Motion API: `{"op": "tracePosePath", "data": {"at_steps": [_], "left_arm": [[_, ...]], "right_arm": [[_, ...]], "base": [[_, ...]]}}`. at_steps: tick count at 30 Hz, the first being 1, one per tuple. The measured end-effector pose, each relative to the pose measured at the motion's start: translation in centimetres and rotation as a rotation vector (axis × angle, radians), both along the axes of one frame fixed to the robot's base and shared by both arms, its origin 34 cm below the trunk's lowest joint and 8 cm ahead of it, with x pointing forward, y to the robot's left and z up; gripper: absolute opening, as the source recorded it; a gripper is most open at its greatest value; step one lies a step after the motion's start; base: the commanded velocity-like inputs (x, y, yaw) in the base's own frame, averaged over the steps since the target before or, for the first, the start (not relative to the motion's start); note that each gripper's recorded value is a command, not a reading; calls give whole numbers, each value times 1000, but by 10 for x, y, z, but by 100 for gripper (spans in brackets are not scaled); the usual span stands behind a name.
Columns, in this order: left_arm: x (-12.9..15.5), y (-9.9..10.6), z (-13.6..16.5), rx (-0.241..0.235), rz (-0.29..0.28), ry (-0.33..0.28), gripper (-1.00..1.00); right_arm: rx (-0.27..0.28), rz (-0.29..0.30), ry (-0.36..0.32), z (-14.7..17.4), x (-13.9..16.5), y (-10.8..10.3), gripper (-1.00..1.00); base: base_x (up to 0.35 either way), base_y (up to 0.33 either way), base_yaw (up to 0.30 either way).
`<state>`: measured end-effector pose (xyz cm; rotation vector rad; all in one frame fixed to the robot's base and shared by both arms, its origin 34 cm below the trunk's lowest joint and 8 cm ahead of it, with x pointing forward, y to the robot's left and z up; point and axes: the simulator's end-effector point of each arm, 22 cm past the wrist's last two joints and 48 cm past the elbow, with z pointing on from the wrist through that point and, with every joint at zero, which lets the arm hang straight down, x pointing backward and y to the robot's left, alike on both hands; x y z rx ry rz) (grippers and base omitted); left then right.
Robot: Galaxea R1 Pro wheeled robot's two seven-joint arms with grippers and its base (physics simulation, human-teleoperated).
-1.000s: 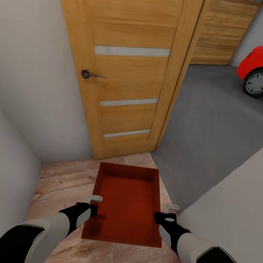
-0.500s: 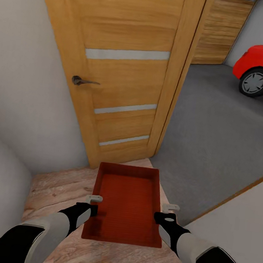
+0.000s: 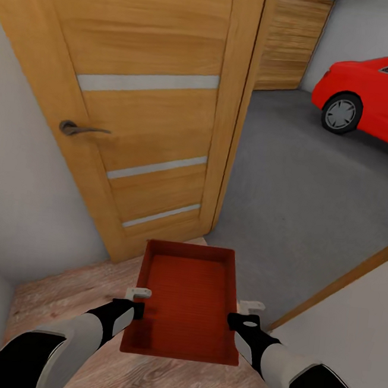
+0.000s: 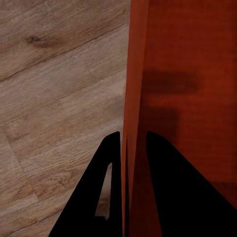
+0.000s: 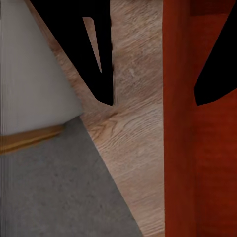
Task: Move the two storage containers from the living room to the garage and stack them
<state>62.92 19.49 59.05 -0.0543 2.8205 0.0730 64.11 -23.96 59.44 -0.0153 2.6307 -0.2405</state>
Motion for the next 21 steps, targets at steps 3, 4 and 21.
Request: {"op": "tracePosePath", "data": {"at_steps": [3, 4, 21], "left_arm": [[0, 0, 0, 0, -1, 0, -100], [0, 0, 0, 0, 0, 0, -100], [-1, 1, 0, 1, 0, 6, -100]], "right_arm": [[0, 0, 0, 0, 0, 0, -100], [0, 0, 0, 0, 0, 0, -100], [0, 0, 4, -1, -1, -2, -100]], "base": [[5, 0, -255], [2, 0, -255], [0, 58, -214]]}}
